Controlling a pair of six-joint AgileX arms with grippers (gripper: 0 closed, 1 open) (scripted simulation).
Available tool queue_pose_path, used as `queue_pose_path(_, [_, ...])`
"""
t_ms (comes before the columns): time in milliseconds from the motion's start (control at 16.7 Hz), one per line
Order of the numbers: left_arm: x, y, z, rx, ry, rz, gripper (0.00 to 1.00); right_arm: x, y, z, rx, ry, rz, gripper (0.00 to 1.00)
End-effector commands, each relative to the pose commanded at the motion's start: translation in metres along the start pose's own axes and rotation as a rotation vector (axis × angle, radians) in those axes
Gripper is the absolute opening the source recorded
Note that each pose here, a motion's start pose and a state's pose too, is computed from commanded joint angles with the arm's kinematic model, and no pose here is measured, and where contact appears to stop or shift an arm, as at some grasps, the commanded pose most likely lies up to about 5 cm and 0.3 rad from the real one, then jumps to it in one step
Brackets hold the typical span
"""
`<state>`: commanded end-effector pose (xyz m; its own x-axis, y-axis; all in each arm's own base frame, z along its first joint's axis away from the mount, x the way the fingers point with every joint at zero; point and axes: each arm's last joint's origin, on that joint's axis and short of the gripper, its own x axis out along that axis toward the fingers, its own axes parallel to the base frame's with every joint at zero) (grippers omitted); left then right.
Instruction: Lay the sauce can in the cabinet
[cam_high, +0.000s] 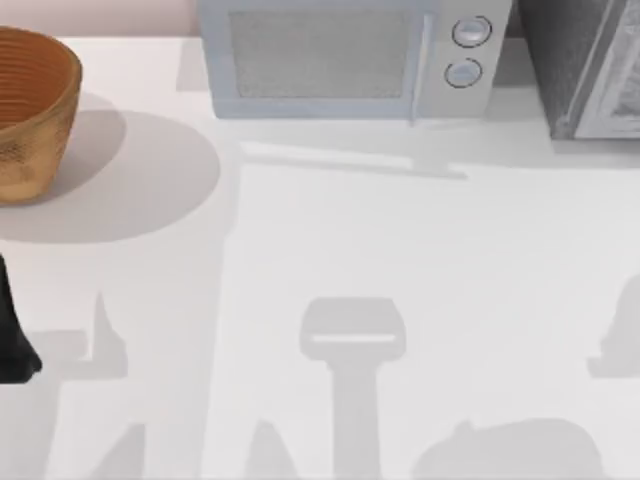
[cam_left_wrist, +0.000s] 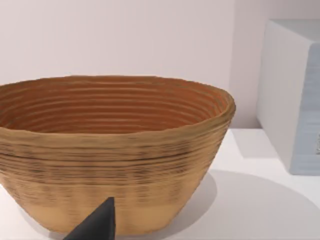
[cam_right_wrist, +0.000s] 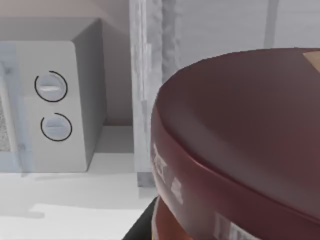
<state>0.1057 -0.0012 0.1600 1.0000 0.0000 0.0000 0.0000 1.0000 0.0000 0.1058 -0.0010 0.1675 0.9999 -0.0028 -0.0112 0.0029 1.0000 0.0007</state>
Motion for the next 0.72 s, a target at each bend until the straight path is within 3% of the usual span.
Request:
queue_pose_path(300, [0.000, 0.000, 0.000, 0.000, 0.000, 0.000, 1.00, 0.003, 0.001, 0.065, 0.008, 0.022, -0.027, 0.00])
queue_pose_path(720, [0.000, 0.000, 0.000, 0.000, 0.000, 0.000, 1.00, 0.035, 0.011, 0.231, 0.030, -0.027, -0.034, 0.00])
